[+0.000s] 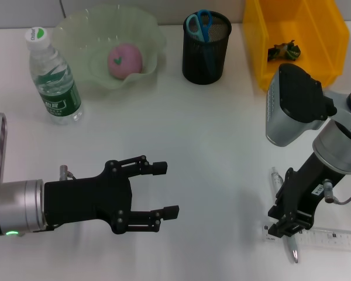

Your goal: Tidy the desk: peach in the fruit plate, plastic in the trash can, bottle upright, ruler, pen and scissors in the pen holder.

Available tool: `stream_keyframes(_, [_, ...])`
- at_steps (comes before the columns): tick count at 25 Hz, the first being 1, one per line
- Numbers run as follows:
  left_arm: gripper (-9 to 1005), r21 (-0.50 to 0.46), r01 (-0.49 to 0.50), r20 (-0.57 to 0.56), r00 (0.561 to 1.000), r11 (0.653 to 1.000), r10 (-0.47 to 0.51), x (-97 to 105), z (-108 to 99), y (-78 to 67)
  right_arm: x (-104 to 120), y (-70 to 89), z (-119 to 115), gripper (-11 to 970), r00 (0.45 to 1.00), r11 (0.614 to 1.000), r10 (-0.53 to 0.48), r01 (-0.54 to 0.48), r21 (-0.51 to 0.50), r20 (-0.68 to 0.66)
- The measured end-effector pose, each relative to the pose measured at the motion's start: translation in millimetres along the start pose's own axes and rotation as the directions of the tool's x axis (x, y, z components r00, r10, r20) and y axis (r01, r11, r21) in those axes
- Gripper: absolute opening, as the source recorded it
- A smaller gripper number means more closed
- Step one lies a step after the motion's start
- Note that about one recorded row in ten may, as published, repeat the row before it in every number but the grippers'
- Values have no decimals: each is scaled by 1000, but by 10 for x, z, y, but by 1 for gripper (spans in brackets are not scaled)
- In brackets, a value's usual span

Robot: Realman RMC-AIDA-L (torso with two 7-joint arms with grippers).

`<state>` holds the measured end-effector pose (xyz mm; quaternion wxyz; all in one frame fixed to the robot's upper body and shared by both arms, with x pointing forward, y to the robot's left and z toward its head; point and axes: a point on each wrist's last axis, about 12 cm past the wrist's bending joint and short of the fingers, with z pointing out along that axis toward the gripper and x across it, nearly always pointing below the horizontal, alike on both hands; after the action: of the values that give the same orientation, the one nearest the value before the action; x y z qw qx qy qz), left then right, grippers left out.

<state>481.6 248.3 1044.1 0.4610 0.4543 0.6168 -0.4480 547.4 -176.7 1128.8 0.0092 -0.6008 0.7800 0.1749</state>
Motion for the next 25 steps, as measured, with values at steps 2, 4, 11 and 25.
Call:
stream_keyframes(2, [830,0,2,0,1000,1000,-2,0,0,0,1,2,-2,267,1000,1000,-5,5,-1,-2])
stream_keyframes(4, [830,0,9,0,1000,1000,-9,-2,1,2,0,9,-3,274,1000,1000,-14,14,-2,-6])
stream_keyframes(11, [830,-6,11,-1,1000,1000,-11,9,-18,-6,-12,53,-22,422,998,998,-64,64,21,-9])
stream_keyframes(25, [832,-13,14,-3,1000,1000,-14,20,-30,-10,-172,128,-70,432,989,990,-112,120,79,-96])
